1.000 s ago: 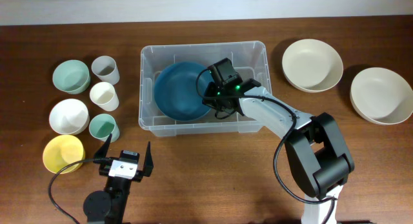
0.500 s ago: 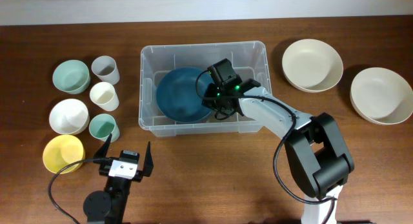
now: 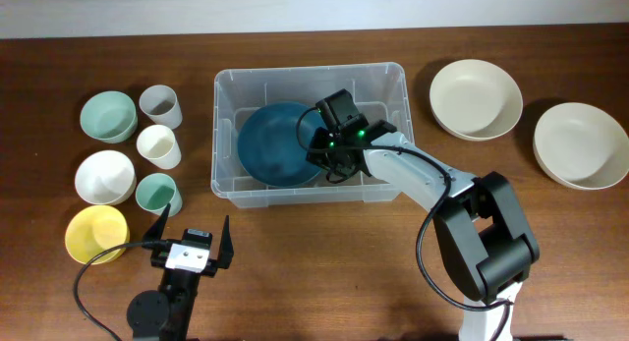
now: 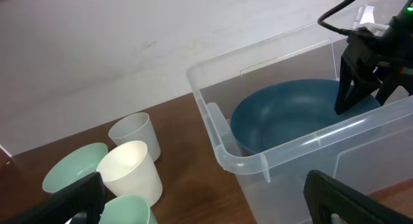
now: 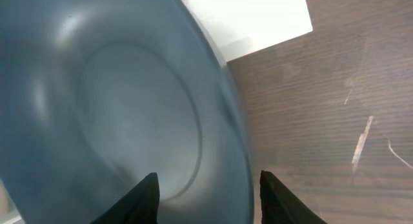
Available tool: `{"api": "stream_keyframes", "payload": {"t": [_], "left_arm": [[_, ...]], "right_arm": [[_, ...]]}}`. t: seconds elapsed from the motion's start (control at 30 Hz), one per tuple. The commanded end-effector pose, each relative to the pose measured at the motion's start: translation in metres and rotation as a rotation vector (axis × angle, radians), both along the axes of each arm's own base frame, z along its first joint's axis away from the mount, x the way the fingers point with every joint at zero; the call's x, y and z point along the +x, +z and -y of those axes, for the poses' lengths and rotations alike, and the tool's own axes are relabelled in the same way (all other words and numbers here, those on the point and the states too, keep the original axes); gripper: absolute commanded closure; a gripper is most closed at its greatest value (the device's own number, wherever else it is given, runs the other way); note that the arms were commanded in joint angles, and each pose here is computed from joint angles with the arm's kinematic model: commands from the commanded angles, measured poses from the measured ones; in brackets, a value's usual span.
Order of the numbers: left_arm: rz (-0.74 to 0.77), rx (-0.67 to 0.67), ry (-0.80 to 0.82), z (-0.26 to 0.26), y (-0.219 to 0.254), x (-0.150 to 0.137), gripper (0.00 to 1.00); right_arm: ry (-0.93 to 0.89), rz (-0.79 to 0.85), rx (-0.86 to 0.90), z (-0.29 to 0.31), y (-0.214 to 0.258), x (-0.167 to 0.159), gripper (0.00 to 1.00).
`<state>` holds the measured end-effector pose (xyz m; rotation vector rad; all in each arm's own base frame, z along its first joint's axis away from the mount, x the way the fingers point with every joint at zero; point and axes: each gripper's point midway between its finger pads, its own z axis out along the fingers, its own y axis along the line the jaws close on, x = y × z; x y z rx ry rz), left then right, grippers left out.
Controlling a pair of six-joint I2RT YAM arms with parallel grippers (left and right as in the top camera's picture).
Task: Pack container
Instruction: 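Lower the blue bowl into the bin and open the right gripper, then move the right gripper to the front-right cream bowl and grasp its rim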
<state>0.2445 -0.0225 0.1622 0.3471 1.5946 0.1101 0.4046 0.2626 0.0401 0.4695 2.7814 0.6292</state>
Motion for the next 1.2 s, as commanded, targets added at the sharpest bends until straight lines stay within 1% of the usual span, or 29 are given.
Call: {"api": "stream_keyframes", "payload": {"t": [0.0,0.1,0.23,0.33,0.43,0.47,0.57,0.63,0.67,0.77,0.8,0.83,0.97,1.07,1.17], "left_arm": [[0.0,0.004,-0.002,0.0,-0.001,0.0,0.0],[0.0,0.004,-0.002,0.0,-0.001,0.0,0.0],[0.0,0.004,-0.003,0.0,-0.001,0.0,0.0],[0.0,0.004,-0.003,0.0,-0.001,0.0,0.0],[0.0,0.004,-0.003,0.0,-0.001,0.0,0.0],[0.0,0.004,-0.003,0.0,-0.001,0.0,0.0],[0.0,0.004,-0.003,0.0,-0.001,0.0,0.0],[0.0,0.004,-0.003,0.0,-0.001,0.0,0.0],[0.0,0.004,-0.003,0.0,-0.001,0.0,0.0],[0.0,0.004,-0.002,0.0,-0.001,0.0,0.0],[0.0,0.004,-0.003,0.0,-0.001,0.0,0.0],[0.0,0.004,-0.002,0.0,-0.001,0.0,0.0],[0.0,0.004,-0.003,0.0,-0.001,0.0,0.0],[0.0,0.004,-0.003,0.0,-0.001,0.0,0.0],[0.0,0.004,-0.002,0.0,-0.001,0.0,0.0]], "right_arm": [[0.033,0.036,0.015,-0.009,0.014,0.003,0.54],[0.054,0.073,0.011,-0.008,0.025,0.007,0.53],[0.073,0.156,-0.004,-0.006,0.056,0.015,0.48],[0.071,0.2,-0.022,-0.002,0.077,0.019,0.44],[0.049,0.254,-0.092,0.02,0.11,0.027,0.36],[0.027,0.262,-0.12,0.033,0.121,0.03,0.32],[-0.079,0.284,-0.193,0.084,0.16,0.04,0.25],[-0.163,0.287,-0.204,0.124,0.186,0.044,0.2],[-0.213,0.287,-0.208,0.148,0.199,0.045,0.16],[-0.36,0.284,-0.215,0.217,0.223,0.046,0.1],[-0.41,0.283,-0.215,0.24,0.227,0.046,0.05],[-0.451,0.277,-0.209,0.259,0.228,0.045,0.01],[-0.613,0.203,-0.198,0.337,0.216,0.034,0.01],[-0.72,0.117,-0.219,0.385,0.199,0.015,0.01],[-0.849,0.01,-0.203,0.434,0.174,-0.009,0.01]]}}
